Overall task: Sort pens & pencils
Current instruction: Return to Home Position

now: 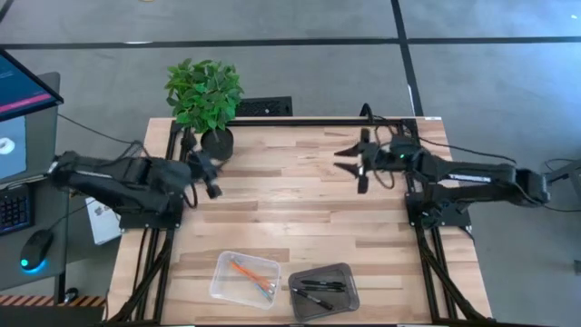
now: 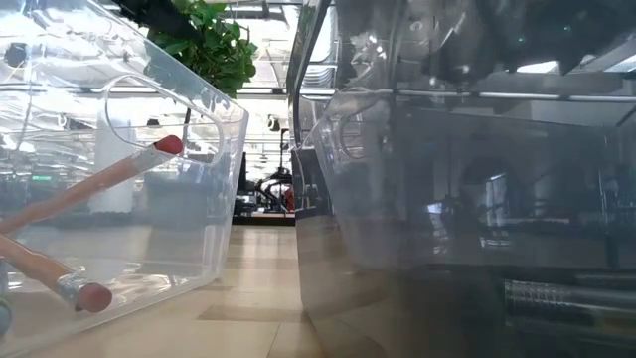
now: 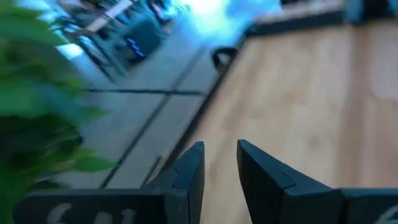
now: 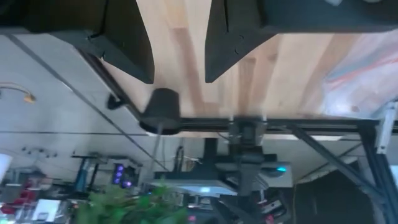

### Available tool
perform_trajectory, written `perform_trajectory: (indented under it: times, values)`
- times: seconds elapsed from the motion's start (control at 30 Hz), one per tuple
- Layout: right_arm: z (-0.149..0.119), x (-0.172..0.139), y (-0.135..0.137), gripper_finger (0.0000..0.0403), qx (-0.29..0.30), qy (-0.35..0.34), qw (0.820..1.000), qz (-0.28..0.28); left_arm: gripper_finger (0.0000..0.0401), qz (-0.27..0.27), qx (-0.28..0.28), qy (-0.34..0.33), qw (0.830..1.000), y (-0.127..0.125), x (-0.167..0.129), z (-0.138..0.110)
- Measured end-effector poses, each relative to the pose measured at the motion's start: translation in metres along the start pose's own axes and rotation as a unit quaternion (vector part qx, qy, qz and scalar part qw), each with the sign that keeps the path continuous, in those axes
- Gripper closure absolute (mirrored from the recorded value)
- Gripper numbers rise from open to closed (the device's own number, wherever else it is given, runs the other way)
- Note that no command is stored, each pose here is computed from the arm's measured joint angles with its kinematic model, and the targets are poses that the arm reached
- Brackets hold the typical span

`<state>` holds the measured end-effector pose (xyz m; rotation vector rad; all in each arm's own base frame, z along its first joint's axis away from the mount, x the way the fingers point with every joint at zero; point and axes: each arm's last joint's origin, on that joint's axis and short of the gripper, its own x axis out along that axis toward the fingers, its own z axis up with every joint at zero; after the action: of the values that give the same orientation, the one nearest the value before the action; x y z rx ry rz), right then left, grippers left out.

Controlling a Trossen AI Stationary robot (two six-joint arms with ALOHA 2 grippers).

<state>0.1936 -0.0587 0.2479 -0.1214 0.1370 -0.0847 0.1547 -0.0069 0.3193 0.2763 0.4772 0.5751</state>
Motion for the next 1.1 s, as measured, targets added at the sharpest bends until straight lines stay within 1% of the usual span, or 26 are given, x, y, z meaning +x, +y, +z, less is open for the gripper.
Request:
perform_trajectory:
  times: [0.1, 0.17, 0.27, 0.33, 0.5, 0.67, 0.87, 0.93, 1.0, 1.1]
  values:
    - [0.002, -0.018, -0.010, 0.0236, 0.004, 0.007, 1.000, -0.009, 0.0315, 0.044, -0.041, -0.045, 0.997, 0.018, 0.000, -0.016]
    - [0.003, -0.031, -0.014, 0.0237, 0.009, 0.014, 1.000, -0.014, 0.0315, 0.073, -0.058, -0.067, 0.993, 0.027, -0.002, -0.029]
    - [0.004, -0.049, -0.015, 0.0238, 0.006, -0.005, 1.000, -0.023, 0.0315, 0.097, -0.071, -0.076, 0.990, 0.035, -0.007, -0.049]
    - [-0.001, -0.058, -0.012, 0.0238, 0.000, -0.021, 0.999, -0.030, 0.0315, 0.105, -0.086, -0.076, 0.988, 0.037, -0.010, -0.063]
    - [-0.022, -0.078, 0.000, 0.0236, 0.018, -0.047, 0.998, -0.036, 0.0315, 0.088, -0.117, -0.104, 0.984, 0.036, -0.016, -0.092]
    - [-0.038, -0.096, 0.012, 0.0238, 0.011, -0.099, 0.994, -0.039, 0.0315, 0.080, -0.145, -0.135, 0.977, 0.035, -0.021, -0.112]
    - [-0.050, -0.111, 0.022, 0.0236, 0.007, -0.141, 0.989, -0.042, 0.0315, 0.077, -0.173, -0.169, 0.967, 0.034, -0.023, -0.122]
    - [-0.054, -0.109, 0.022, 0.0236, 0.019, -0.135, 0.990, -0.029, 0.0315, 0.076, -0.174, -0.165, 0.968, 0.032, -0.021, -0.124]
    - [-0.056, -0.107, 0.022, 0.0238, 0.019, -0.132, 0.991, -0.030, 0.0315, 0.069, -0.181, -0.175, 0.965, 0.031, -0.018, -0.123]
    - [-0.068, -0.103, 0.022, 0.0238, 0.025, -0.117, 0.992, -0.028, 0.0315, 0.062, -0.177, -0.169, 0.968, 0.026, -0.013, -0.129]
